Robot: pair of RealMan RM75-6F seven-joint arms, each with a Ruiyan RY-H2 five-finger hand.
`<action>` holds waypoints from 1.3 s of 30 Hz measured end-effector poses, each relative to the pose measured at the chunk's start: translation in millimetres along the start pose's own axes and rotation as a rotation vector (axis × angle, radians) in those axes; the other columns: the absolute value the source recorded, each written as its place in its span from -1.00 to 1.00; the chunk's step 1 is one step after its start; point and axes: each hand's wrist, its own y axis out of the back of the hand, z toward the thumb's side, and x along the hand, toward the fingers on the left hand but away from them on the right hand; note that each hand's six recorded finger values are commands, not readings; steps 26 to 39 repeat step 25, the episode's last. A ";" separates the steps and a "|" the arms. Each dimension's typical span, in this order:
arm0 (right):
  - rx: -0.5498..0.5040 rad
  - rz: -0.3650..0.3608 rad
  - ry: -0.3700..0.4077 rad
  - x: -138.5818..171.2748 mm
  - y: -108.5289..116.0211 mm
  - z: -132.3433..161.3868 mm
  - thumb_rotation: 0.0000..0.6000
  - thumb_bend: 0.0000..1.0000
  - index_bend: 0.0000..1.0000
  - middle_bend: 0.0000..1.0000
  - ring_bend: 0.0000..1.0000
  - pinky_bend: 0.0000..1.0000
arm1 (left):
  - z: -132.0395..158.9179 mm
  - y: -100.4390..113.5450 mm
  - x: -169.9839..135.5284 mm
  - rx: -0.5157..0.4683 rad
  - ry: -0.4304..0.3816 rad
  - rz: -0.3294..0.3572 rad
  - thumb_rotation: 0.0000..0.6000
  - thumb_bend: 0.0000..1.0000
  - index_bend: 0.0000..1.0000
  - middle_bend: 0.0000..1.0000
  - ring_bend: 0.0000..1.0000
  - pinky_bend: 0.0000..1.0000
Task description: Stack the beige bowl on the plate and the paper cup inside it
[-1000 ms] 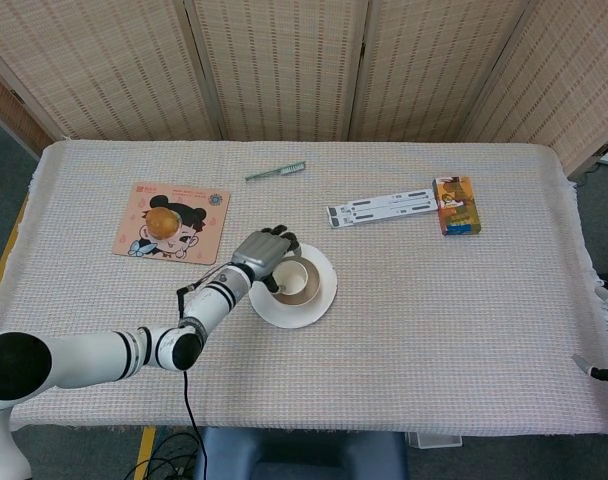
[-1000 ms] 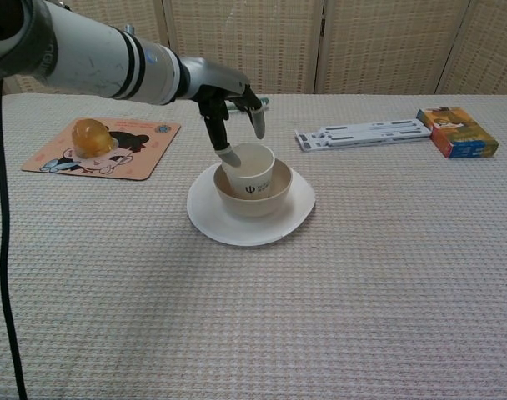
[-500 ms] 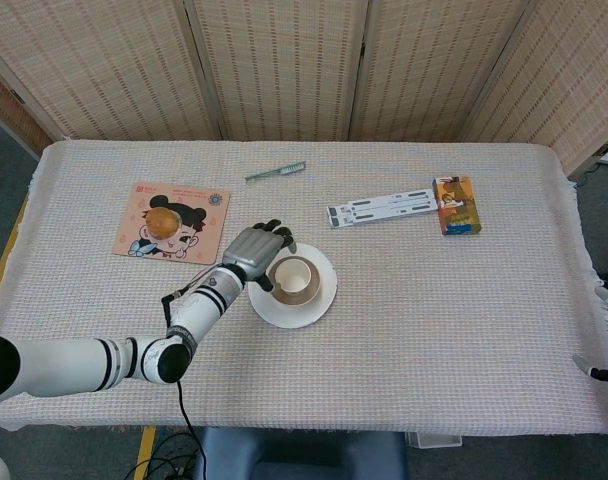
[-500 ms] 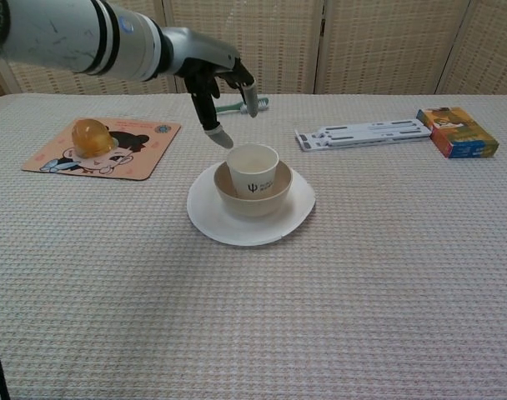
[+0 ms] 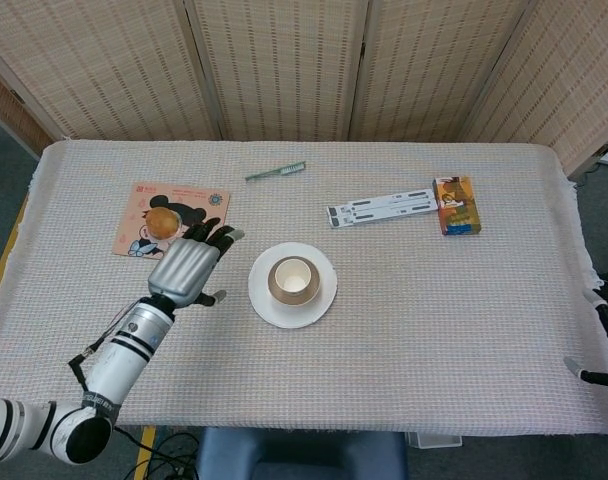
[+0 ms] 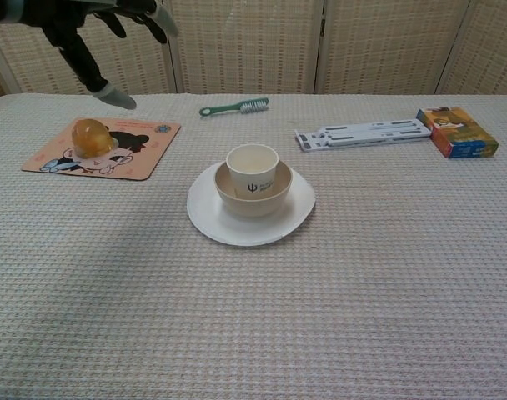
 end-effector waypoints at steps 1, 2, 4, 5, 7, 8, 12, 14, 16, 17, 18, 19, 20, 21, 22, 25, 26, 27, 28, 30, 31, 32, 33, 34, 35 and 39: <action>0.012 -0.004 0.000 0.7 -0.9 2.0 1.00 -0.54 -1.00 -1.00 -1.00 -1.00 | -7.4 0.7 -10.6 0.008 0.004 0.030 1.00 -0.50 -0.72 -0.68 -1.00 -0.67; 0.022 -0.007 0.001 1.3 -1.7 3.7 1.00 -0.54 -1.00 -1.00 -1.00 -1.00 | -12.5 0.1 -18.8 0.014 0.004 0.048 1.00 -0.50 -0.72 -0.68 -1.00 -0.67; 0.046 -0.015 0.002 2.8 -3.7 7.7 1.00 -0.54 -1.00 -1.00 -1.00 -1.00 | -23.6 -4.1 -39.0 0.025 0.000 0.084 1.00 -0.50 -0.72 -0.68 -1.00 -0.67; 0.055 -0.018 0.002 3.5 -4.7 9.4 1.00 -0.54 -1.00 -1.00 -1.00 -1.00 | -29.0 -6.3 -48.5 0.027 0.001 0.100 1.00 -0.50 -0.72 -0.68 -1.00 -0.67; 0.077 -0.026 0.001 5.1 -7.0 13.5 1.00 -0.54 -1.00 -1.00 -1.00 -1.00 | -44.7 -12.9 -73.3 0.026 0.018 0.140 1.00 -0.50 -0.72 -0.68 -1.00 -0.67; 0.087 -0.030 0.000 5.7 -8.1 15.1 1.00 -0.54 -1.00 -1.00 -1.00 -1.00 | -52.3 -16.7 -84.6 0.024 0.031 0.154 1.00 -0.50 -0.72 -0.68 -1.00 -0.67; 0.124 -0.038 -0.011 6.8 -14.2 20.8 1.00 -0.54 -1.00 -1.00 -1.00 -1.00 | -91.8 -38.2 -132.9 0.013 0.116 0.198 1.00 -0.50 -0.72 -0.68 -1.00 -0.67; 0.140 -0.041 -0.019 6.7 -18.2 24.2 1.00 -0.54 -1.00 -1.00 -1.00 -1.00 | -112.6 -50.7 -154.8 0.021 0.160 0.212 1.00 -0.50 -0.72 -0.68 -1.00 -0.67; 0.154 -0.043 -0.024 7.1 -22.7 28.7 1.00 -0.54 -1.00 -1.00 -1.00 -1.00 | -127.6 -61.2 -173.6 0.024 0.180 0.228 1.00 -0.50 -0.71 -0.68 -1.00 -0.67; 0.158 -0.045 -0.026 7.5 -24.6 30.8 1.00 -0.54 -1.00 -1.00 -1.00 -1.00 | -132.4 -65.0 -180.7 0.023 0.183 0.236 1.00 -0.50 -0.71 -0.68 -1.00 -0.67; 0.162 -0.046 -0.027 8.0 -26.3 32.9 1.00 -0.54 -1.00 -1.00 -1.00 -1.00 | -136.2 -68.6 -187.2 0.020 0.183 0.243 1.00 -0.50 -0.71 -0.68 -1.00 -0.67; 0.166 -0.048 -0.030 8.7 -28.7 35.5 1.00 -0.54 -1.00 -1.00 -1.00 -1.00 | -140.2 -73.2 -195.1 0.013 0.180 0.252 1.00 -0.50 -0.71 -0.68 -1.00 -0.67; 0.167 -0.049 -0.032 9.4 -30.4 37.2 1.00 -0.54 -1.00 -1.00 -1.00 -1.00 | -143.2 -77.6 -202.0 0.004 0.176 0.258 1.00 -0.50 -0.71 -0.68 -1.00 -0.67; 0.169 -0.050 -0.035 9.9 -31.9 38.5 1.00 -0.54 -1.00 -1.00 -1.00 -1.00 | -144.5 -79.6 -205.1 -0.001 0.174 0.260 1.00 -0.50 -0.71 -0.68 -1.00 -0.67; 0.173 -0.050 -0.039 10.5 -33.6 39.7 1.00 -0.54 -1.00 -1.00 -1.00 -1.00 | -146.5 -83.4 -210.4 -0.007 0.170 0.263 1.00 -0.50 -0.70 -0.68 -1.00 -0.67; 0.183 -0.053 -0.050 11.4 -36.5 41.5 1.00 -0.54 -1.00 -1.00 -1.00 -1.00 | -151.2 -90.1 -218.6 -0.003 0.168 0.265 1.00 -0.50 -0.69 -0.68 -1.00 -0.67; 0.183 -0.053 -0.050 11.4 -36.5 41.5 1.00 -0.54 -1.00 -1.00 -1.00 -1.00 | -151.2 -90.1 -218.6 -0.003 0.168 0.265 1.00 -0.50 -0.69 -0.68 -1.00 -0.67; 0.183 -0.053 -0.050 11.4 -36.5 41.5 1.00 -0.54 -1.00 -1.00 -1.00 -1.00 | -151.2 -90.1 -218.6 -0.003 0.168 0.265 1.00 -0.50 -0.69 -0.68 -1.00 -0.67; 0.183 -0.053 -0.050 11.4 -36.5 41.5 1.00 -0.54 -1.00 -1.00 -1.00 -1.00 | -151.2 -90.1 -218.6 -0.003 0.168 0.265 1.00 -0.50 -0.69 -0.68 -1.00 -0.67; 0.183 -0.053 -0.050 11.4 -36.5 41.5 1.00 -0.54 -1.00 -1.00 -1.00 -1.00 | -151.2 -90.1 -218.6 -0.003 0.168 0.265 1.00 -0.50 -0.69 -0.68 -1.00 -0.67; 0.183 -0.053 -0.050 11.4 -36.5 41.5 1.00 -0.54 -1.00 -1.00 -1.00 -1.00 | -151.2 -90.1 -218.6 -0.003 0.168 0.265 1.00 -0.50 -0.69 -0.68 -1.00 -0.67; 0.183 -0.053 -0.050 11.4 -36.5 41.5 1.00 -0.54 -1.00 -1.00 -1.00 -1.00 | -151.2 -90.1 -218.6 -0.003 0.168 0.265 1.00 -0.50 -0.69 -0.68 -1.00 -0.67; 0.183 -0.053 -0.050 11.4 -36.5 41.5 1.00 -0.54 -1.00 -1.00 -1.00 -1.00 | -151.2 -90.1 -218.6 -0.003 0.168 0.265 1.00 -0.50 -0.69 -0.68 -1.00 -0.67; 0.183 -0.053 -0.050 11.4 -36.5 41.5 1.00 -0.54 -1.00 -1.00 -1.00 -1.00 | -151.2 -90.1 -218.6 -0.003 0.168 0.265 1.00 -0.50 -0.69 -0.68 -1.00 -0.67; 0.183 -0.053 -0.050 11.4 -36.5 41.5 1.00 -0.54 -1.00 -1.00 -1.00 -1.00 | -151.2 -90.1 -218.6 -0.003 0.168 0.265 1.00 -0.50 -0.69 -0.68 -1.00 -0.67; 0.183 -0.053 -0.050 11.4 -36.5 41.5 1.00 -0.54 -1.00 -1.00 -1.00 -1.00 | -151.2 -90.1 -218.6 -0.003 0.168 0.265 1.00 -0.50 -0.69 -0.68 -1.00 -0.67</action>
